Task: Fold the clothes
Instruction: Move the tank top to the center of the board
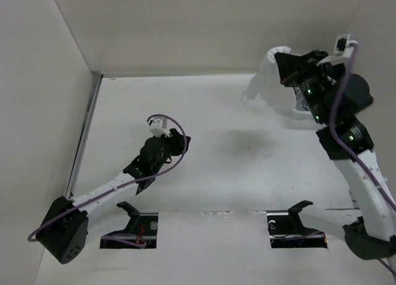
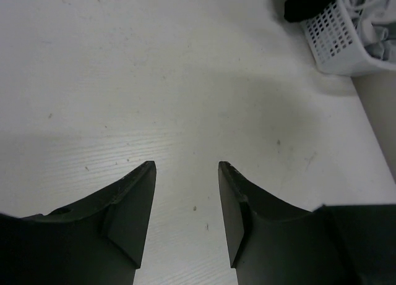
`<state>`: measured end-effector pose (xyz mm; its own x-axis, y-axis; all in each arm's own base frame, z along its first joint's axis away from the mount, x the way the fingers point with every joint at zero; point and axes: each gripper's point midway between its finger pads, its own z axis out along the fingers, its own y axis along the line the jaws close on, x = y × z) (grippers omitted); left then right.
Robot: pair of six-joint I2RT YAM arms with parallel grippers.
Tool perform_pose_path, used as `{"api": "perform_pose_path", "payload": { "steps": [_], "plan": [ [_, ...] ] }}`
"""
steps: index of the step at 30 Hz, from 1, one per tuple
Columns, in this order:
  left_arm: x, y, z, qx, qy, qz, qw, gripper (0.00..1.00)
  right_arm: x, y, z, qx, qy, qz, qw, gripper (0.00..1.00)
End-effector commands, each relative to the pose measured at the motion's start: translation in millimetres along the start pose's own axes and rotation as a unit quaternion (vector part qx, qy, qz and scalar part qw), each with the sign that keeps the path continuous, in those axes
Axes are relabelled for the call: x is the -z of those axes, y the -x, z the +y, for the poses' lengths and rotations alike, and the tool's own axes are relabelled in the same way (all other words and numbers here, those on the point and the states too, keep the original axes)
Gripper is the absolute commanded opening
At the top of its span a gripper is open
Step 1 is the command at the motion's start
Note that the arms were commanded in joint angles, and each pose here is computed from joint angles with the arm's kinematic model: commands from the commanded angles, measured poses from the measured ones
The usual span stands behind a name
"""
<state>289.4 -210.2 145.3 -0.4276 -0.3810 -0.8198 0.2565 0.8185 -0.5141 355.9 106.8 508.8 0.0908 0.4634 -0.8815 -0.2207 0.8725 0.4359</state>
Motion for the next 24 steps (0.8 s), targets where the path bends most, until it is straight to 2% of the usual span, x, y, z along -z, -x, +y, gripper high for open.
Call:
{"api": "perform_pose_path", "payload": {
  "steps": [1, 4, 6, 8, 11, 15, 19, 23, 24],
  "plan": [
    [11.5, 44.0, -6.9, 0.031, -0.003, -0.05, 0.998, 0.43, 47.1, 19.3, 68.1, -0.021, 0.095, -0.006, 0.995, 0.0],
    [25.5, 68.5, 5.6, 0.058, 0.016, -0.081, 0.995, 0.43, 96.7, 39.7, 123.6, -0.063, 0.184, -0.009, 0.981, 0.01],
    [31.0, 75.5, 12.0, 0.071, 0.026, -0.091, 0.993, 0.43, 113.9, 33.6, 143.1, -0.088, 0.216, 0.005, 0.972, 0.01],
    [35.2, 81.1, 19.9, 0.083, 0.036, -0.101, 0.991, 0.43, 118.3, 7.8, 154.8, -0.097, 0.231, 0.032, 0.967, 0.02],
    [37.9, 83.2, 33.9, 0.097, 0.056, -0.104, 0.988, 0.43, 111.1, -56.9, 157.5, -0.122, 0.228, 0.087, 0.962, 0.03],
    [36.7, 78.7, 53.6, 0.116, 0.084, -0.102, 0.984, 0.43, 67.4, -166.5, 119.3, -0.149, 0.17, 0.163, 0.96, 0.04],
    [28.4, 68.6, 70.7, 0.123, 0.111, -0.087, 0.982, 0.43, -4.2, -266.1, 62.5, -0.173, 0.103, 0.237, 0.951, 0.01],
    [17.1, 58.6, 68.7, 0.115, 0.115, -0.063, 0.985, 0.41, -89.5, -298.2, 25.2, -0.17, 0.046, 0.246, 0.953, 0.0],
    [15.4, 56.3, 65.3, 0.11, 0.112, -0.059, 0.986, 0.4, -105.7, -302.0, 19.8, -0.17, 0.033, 0.25, 0.953, 0.05]
  ]
}}
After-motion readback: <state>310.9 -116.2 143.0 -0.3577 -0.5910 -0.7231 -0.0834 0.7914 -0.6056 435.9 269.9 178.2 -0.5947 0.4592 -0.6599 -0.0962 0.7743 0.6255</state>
